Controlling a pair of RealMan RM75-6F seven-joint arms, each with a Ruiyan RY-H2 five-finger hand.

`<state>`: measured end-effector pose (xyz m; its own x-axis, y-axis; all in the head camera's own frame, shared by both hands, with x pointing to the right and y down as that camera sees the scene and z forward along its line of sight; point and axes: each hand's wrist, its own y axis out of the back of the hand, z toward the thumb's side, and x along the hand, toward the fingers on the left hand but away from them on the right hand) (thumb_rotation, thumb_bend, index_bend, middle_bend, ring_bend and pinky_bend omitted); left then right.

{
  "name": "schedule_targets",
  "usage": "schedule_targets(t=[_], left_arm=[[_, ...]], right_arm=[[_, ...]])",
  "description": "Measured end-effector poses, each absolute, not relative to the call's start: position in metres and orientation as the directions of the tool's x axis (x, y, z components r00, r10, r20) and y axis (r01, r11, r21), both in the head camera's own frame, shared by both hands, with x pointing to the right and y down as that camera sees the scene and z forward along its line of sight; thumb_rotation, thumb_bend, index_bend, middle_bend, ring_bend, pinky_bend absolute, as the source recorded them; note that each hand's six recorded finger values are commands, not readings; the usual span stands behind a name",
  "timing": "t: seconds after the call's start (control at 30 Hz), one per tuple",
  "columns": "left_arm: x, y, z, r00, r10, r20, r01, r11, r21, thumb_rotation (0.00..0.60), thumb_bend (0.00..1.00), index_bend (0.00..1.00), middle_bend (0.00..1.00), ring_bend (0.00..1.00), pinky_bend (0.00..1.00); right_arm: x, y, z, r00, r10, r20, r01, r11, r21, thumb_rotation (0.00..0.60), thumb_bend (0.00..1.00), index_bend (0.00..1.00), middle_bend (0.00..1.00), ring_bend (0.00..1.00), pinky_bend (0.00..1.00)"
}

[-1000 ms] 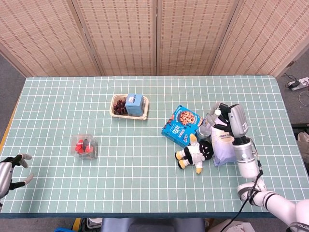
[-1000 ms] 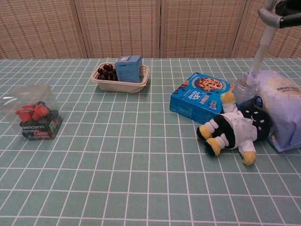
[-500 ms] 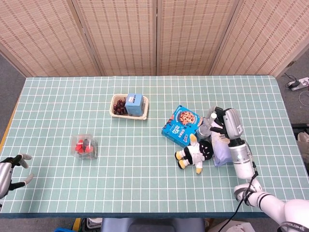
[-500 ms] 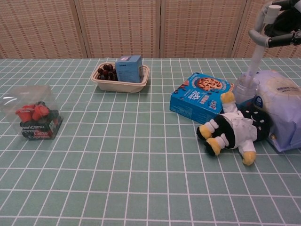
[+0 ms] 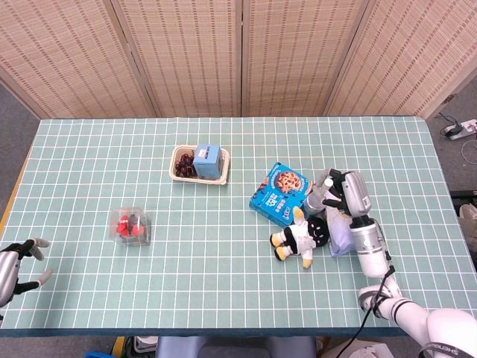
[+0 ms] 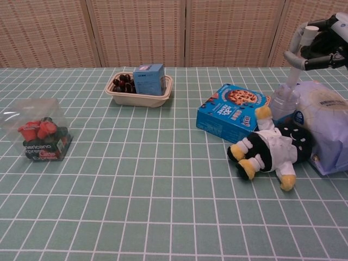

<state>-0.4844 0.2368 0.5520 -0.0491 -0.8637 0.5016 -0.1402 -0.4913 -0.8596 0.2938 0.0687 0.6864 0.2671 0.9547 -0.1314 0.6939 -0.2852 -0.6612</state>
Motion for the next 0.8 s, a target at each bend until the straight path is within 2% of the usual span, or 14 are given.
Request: schedule_targets(t=[0.23,0.47,0.8], left_arm=[[-0.4838,0.237,0.5531,-0.048,-0.861,0.506,-0.138,-0.496,-0.857,0.6,0.22,0.46,0.51,0.44,0.55],[-0.4827,0.2373,0.5531,-0.043,-0.859,0.51,-0.14,-0.5,-0.854,0.6,0.22,0.46,0.51,0.44,0.55],[-0.4827,0.2375,0.5536,-0.045,-0.858,0.512,-0.14,-0.502,-0.853,0.6,0.22,0.46,0.51,0.44,0.55]], right_arm=[[0.2974,0.0707,0.6903,0.267,0.95,-0.163,0.677,-0.305,-0.67,0.6,0.52,0.69,1.0,1.0,1.0],[0.2978,0.0722,0.6898,0.274,0.945,-0.179,0.664,-0.32,-0.676,0.6,0.44,0.62,1.0,1.0,1.0],[0.3003,0.0746,0.687,0.278,0.941,-0.191,0.65,-0.331,-0.684,0.6,0.38,0.58,1.0,1.0,1.0]])
